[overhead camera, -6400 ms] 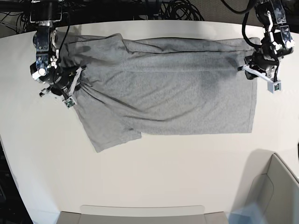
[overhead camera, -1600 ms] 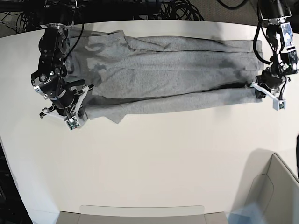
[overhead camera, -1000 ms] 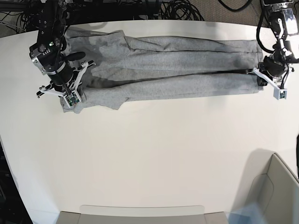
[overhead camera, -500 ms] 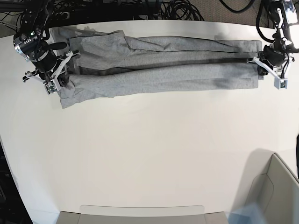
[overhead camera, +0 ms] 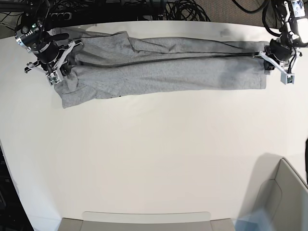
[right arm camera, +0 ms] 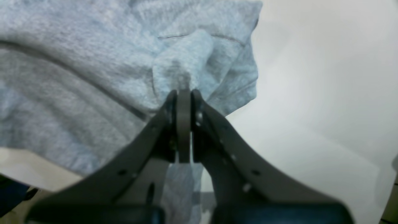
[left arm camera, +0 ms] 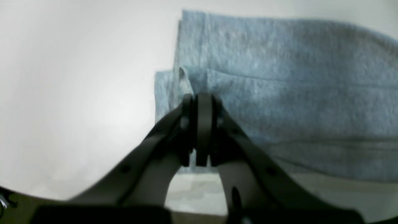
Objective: Fold the T-shirt properly
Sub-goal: 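Fold the hem with both grippers up over the folded shoulder edge, then release the hem and raise both grippers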
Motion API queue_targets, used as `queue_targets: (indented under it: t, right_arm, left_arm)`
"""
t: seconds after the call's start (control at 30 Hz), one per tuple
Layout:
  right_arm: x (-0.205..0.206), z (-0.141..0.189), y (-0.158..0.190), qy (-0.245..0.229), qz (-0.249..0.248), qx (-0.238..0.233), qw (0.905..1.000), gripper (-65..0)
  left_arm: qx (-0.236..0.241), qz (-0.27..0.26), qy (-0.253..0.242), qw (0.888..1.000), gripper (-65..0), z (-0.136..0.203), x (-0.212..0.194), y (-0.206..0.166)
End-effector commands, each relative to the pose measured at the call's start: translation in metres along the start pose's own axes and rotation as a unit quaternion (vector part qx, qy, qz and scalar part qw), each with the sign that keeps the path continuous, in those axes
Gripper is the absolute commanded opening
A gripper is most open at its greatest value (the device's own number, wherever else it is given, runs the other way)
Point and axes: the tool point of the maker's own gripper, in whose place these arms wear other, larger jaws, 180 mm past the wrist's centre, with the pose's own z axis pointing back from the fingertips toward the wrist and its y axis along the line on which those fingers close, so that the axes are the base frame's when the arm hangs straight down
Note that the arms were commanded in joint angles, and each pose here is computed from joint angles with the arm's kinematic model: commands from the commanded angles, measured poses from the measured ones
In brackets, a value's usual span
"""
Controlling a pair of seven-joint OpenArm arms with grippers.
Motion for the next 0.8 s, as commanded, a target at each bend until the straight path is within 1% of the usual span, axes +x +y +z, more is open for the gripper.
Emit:
queue_targets:
  t: [0.0,0.03,0.07,0.1,0.13,0.17,0.23,0.27,0.33,0.4,0.47,0.6,0.63,0.77]
  right_arm:
    - [0.008,0.004,-0.003,-0.014,0.012,-0.003,0.9998,-65.0]
    - [0.005,0.005,-0.001,-0.011,0.011,-0.002,0.9999,-65.0]
    - [0.004,0.005,-0.001,-0.010,0.012,-0.002,0.9999,-65.0]
    - [0.004,0.005,-0.001,-0.010,0.012,-0.002,0.9999,-65.0]
    - [0.004,0.005,-0.001,-0.010,0.012,-0.002,0.9999,-62.3]
    - [0.004,0.005,-0.001,-0.010,0.012,-0.002,0.9999,-57.6]
    - [0.003,0.005,-0.001,-0.009,0.012,-0.001,0.9999,-49.9]
    - [0.003,0.005,0.001,-0.008,0.015,0.002,0.9999,-46.2]
    - [0.003,0.005,0.005,-0.009,0.031,0.014,0.9994,-41.0]
    - [0.003,0.004,0.009,-0.009,0.054,0.030,0.9981,-38.1]
    - [0.002,0.004,0.012,-0.008,0.067,0.039,0.9970,-37.6]
    - [0.002,0.004,0.011,-0.007,0.072,0.039,0.9966,-37.6]
    - [0.003,0.004,0.010,-0.006,0.075,0.039,0.9964,-37.6]
    - [-0.001,0.002,0.006,0.001,0.077,0.039,0.9963,-37.6]
  left_arm:
    - [0.008,-0.007,-0.017,1.000,-65.0,0.004,0.011,0.005]
    - [0.008,-0.007,-0.017,1.000,-65.0,0.004,0.011,0.005]
    - [0.008,-0.007,-0.017,1.000,-62.9,0.004,0.011,0.005]
    - [0.008,-0.007,-0.017,1.000,-58.7,0.004,0.011,0.005]
    - [0.009,-0.007,-0.019,1.000,-54.3,0.005,0.013,0.006]
    - [0.010,-0.007,-0.021,1.000,-49.3,0.006,0.014,0.006]
    - [0.008,-0.008,-0.022,1.000,-43.7,0.007,0.014,0.005]
    - [0.009,-0.012,-0.020,1.000,-42.8,0.008,0.013,0.005]
    - [0.006,-0.016,-0.017,1.000,-42.6,0.009,0.010,0.003]
    - [0.007,-0.013,-0.018,1.000,-42.5,0.008,0.011,0.005]
    - [0.007,-0.010,-0.011,1.000,-42.1,0.005,0.007,0.005]
    - [0.015,0.006,0.003,1.000,-40.9,-0.004,0.000,0.016]
    - [0.019,0.006,0.001,1.000,-40.9,-0.005,0.004,0.021]
    - [0.017,0.001,0.028,0.999,-40.9,-0.021,-0.003,0.026]
